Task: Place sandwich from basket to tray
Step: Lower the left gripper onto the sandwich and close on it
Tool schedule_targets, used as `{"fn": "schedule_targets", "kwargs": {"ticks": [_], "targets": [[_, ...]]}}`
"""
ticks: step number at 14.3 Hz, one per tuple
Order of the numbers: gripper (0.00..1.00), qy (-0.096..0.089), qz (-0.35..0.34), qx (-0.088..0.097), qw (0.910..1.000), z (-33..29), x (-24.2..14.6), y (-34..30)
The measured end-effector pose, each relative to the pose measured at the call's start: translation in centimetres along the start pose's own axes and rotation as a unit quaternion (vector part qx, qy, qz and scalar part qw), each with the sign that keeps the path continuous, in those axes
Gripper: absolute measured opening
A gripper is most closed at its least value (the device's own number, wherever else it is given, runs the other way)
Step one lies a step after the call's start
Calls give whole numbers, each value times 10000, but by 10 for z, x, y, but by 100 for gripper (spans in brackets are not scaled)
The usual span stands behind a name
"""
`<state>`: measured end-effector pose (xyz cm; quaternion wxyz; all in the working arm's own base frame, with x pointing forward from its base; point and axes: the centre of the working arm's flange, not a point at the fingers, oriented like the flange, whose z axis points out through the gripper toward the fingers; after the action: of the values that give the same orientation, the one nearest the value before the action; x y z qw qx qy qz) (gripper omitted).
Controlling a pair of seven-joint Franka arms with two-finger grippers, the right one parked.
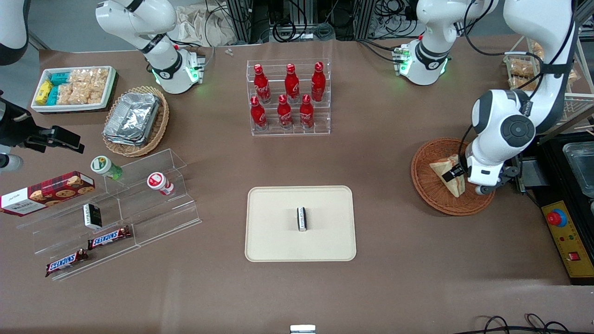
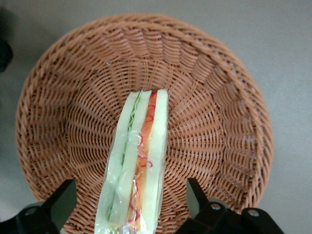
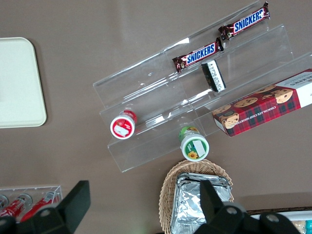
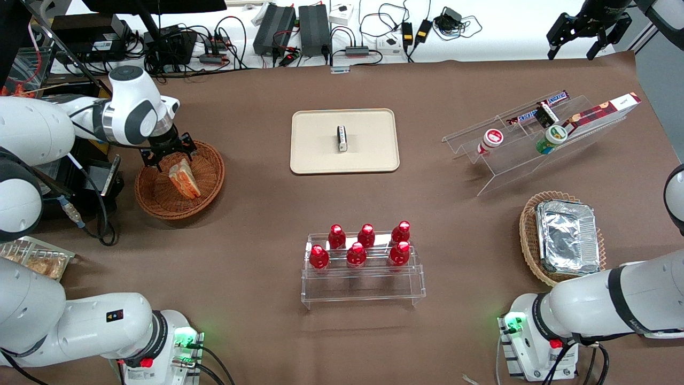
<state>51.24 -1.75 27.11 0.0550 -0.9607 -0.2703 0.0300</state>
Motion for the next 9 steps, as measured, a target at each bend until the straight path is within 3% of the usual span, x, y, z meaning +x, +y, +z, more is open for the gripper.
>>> {"fn": "schedule_targets", "kwargs": {"ticks": [7,9], "targets": [[96,-24,-888,-156,9959,44,0,-9],[77,6,-1186,-223,9927,48,0,-4]]}}
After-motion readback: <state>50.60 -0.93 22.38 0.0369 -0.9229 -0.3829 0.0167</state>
